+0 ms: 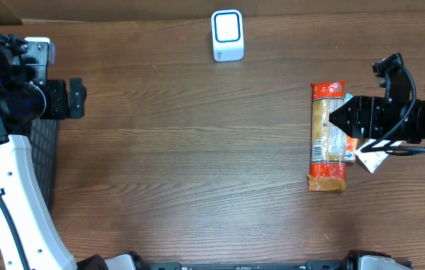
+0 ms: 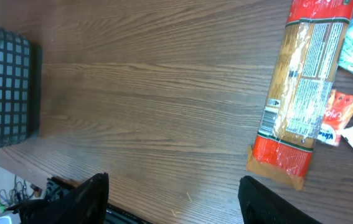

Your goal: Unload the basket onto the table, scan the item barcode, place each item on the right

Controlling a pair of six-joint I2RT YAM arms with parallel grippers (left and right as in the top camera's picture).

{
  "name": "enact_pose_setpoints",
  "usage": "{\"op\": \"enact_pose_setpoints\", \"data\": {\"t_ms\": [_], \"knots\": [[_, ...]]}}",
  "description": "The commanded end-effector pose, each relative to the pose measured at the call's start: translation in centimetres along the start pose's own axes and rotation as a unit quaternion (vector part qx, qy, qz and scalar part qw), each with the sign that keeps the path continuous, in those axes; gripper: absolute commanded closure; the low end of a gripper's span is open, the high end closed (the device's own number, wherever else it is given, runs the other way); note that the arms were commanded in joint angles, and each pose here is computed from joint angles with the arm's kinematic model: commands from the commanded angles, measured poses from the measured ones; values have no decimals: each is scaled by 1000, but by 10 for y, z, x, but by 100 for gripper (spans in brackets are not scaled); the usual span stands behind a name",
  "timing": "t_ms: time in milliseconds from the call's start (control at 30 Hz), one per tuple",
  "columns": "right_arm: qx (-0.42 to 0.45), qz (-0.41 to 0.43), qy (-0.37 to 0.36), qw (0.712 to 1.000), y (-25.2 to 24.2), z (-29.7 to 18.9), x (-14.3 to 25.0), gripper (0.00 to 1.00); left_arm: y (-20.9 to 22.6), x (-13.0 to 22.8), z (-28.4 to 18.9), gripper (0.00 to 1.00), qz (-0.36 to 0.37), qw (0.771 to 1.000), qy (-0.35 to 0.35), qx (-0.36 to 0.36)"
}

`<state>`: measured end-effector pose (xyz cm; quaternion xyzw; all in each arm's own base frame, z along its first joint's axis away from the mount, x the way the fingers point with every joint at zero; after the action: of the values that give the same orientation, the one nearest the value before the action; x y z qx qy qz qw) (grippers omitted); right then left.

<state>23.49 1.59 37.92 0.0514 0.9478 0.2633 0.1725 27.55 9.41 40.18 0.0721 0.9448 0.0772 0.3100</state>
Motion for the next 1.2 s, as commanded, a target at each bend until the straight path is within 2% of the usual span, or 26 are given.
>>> {"op": "enact_pose_setpoints", "data": {"t_ms": [0, 133, 1167], "knots": [[-5, -12, -11, 1000, 5, -7, 4, 31, 2, 0, 2, 0, 4, 1000, 3, -3], [-25, -10, -5, 1000, 8, -7, 5, 31, 2, 0, 2, 0, 4, 1000, 3, -3], [-24, -7, 2, 1000, 8, -7, 7, 31, 2, 0, 2, 0, 4, 1000, 3, -3]]}}
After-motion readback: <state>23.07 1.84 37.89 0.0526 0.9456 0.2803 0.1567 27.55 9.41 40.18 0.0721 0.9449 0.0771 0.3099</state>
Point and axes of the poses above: each gripper's point midway between its finger pads, its own z axis out along the fingers, its own y axis along the line the jaws close on, x = y × z, the point moved 10 cm from there along -z, back along the fingers, and after that the axes turned 9 degrees about z, right-handed, at the moved point
